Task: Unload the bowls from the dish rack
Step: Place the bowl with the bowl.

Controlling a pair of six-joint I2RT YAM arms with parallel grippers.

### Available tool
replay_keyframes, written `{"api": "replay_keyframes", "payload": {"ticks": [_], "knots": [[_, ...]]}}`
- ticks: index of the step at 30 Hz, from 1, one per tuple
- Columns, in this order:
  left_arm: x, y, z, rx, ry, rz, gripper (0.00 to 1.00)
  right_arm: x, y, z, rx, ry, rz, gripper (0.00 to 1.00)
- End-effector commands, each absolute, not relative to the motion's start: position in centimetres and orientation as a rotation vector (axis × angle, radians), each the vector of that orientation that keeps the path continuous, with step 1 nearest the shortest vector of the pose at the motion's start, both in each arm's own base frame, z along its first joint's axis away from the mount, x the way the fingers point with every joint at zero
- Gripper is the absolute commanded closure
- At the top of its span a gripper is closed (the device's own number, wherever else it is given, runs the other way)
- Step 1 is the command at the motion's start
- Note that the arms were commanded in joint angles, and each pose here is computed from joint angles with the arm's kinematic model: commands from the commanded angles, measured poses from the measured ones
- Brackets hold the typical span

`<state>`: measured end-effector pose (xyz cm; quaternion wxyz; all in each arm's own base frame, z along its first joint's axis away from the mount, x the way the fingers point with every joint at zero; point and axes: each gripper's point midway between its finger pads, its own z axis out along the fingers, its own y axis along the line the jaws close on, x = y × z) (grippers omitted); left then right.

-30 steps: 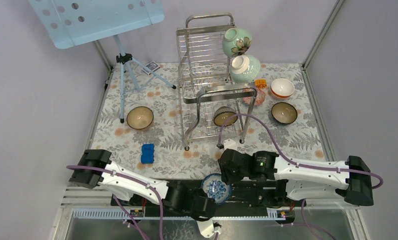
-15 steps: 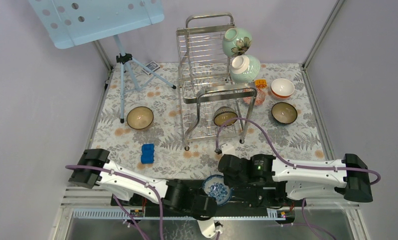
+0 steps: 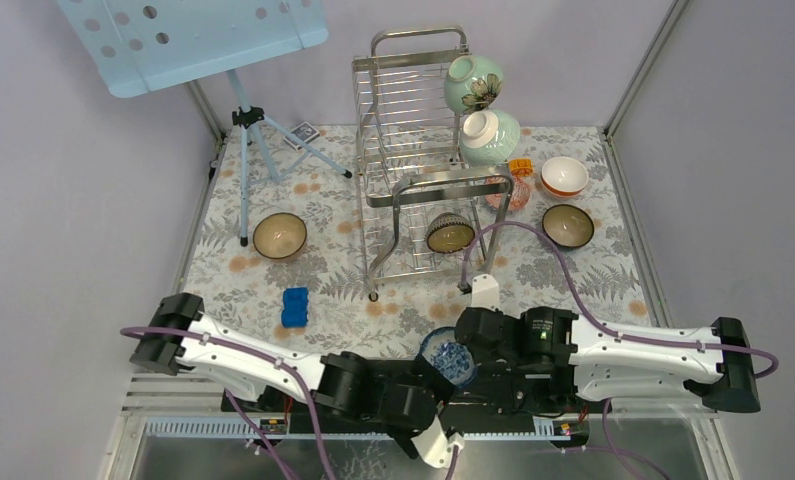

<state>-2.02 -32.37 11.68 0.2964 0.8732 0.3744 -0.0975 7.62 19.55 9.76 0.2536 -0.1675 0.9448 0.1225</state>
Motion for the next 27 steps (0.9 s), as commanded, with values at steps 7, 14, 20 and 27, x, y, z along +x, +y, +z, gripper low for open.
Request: {"api": "replay_keyframes", "payload": {"ticks": [7, 14, 20, 27], "knots": [[1.0, -31.1, 16.4, 1.894, 1.283, -0.291, 0.01, 12.0, 14.2, 12.5, -0.13, 2.393, 0.09, 1.0], [2.7, -30.8, 17.0, 1.712, 1.354, -0.272, 0.01, 14.5, 11.1, 13.9, 0.136, 2.354, 0.062, 1.0], [2.7, -31.2, 19.2, 1.457, 1.433, -0.471, 0.01, 16.5, 7.5, 16.8, 0.352, 2.225, -0.001, 1.0], [3.4, -30.9, 20.6, 1.284, 1.494, -0.548, 0.01, 18.5, 4.9, 18.0, 0.406, 2.183, -0.151, 1.0]]}}
